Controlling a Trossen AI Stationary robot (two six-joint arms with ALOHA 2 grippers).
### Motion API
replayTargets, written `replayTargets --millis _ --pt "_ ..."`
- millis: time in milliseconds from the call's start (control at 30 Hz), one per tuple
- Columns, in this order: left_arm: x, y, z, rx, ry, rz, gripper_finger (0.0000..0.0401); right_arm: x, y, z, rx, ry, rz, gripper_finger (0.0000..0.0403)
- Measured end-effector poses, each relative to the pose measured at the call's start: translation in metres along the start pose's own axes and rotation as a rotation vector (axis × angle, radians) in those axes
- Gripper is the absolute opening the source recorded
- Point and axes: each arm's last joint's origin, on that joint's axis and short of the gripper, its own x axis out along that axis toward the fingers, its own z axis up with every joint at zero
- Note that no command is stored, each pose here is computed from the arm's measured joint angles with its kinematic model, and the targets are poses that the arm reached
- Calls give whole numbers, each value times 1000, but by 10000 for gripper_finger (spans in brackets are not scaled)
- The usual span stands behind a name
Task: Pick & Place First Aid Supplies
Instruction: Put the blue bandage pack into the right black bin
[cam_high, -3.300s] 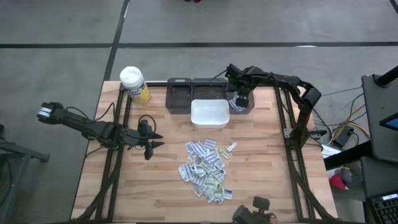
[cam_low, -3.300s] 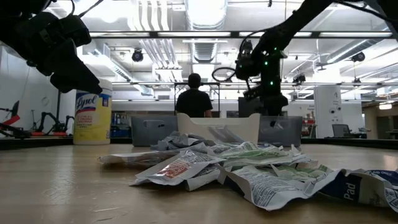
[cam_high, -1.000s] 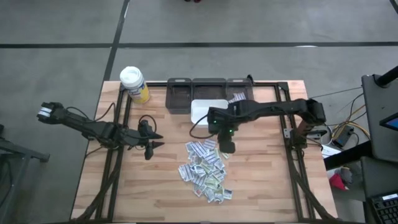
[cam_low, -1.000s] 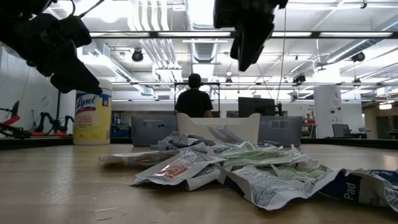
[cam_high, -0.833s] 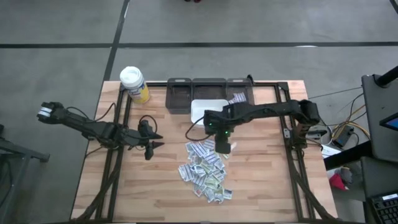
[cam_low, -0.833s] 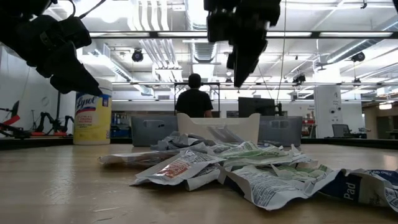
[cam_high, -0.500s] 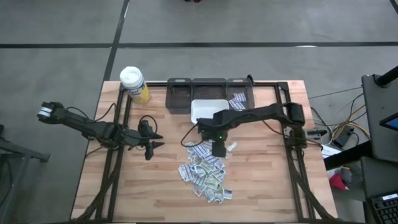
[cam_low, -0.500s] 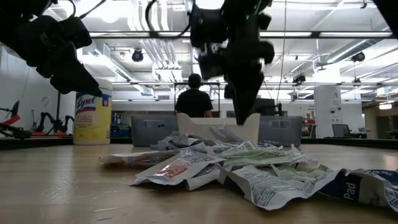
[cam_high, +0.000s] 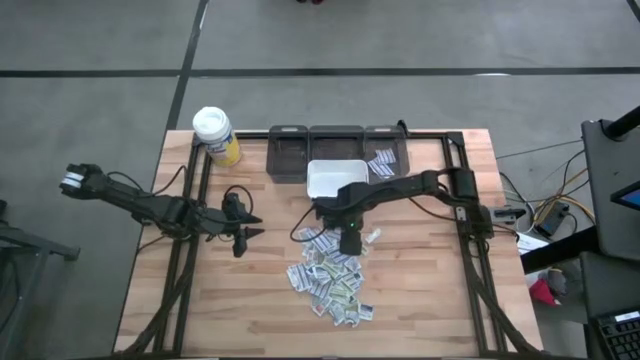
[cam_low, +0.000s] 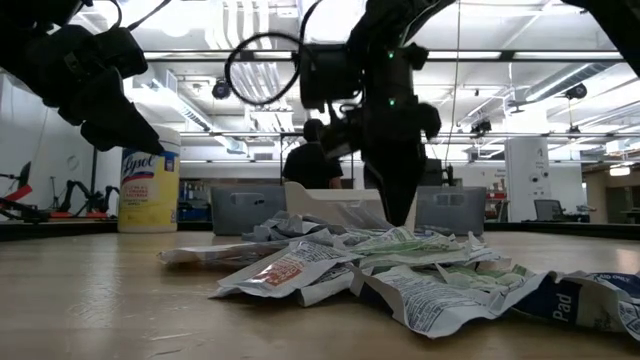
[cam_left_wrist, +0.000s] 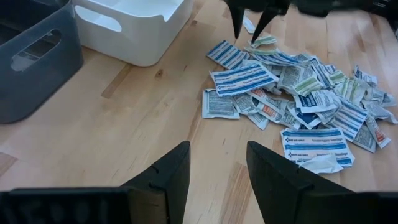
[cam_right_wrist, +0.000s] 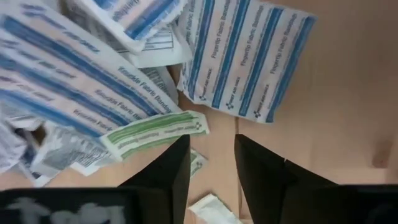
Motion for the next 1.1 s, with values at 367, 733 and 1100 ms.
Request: replayTargets --millis 367,733,1100 --pt "0 0 0 0 0 0 161 -20 1 4 1 -131 -43 112" --pt "0 0 0 -1 0 0 161 -19 -5 10 47 -182 -103 148" --pt "0 0 0 -1 0 0 161 0 -9 3 79 -174 -108 151"
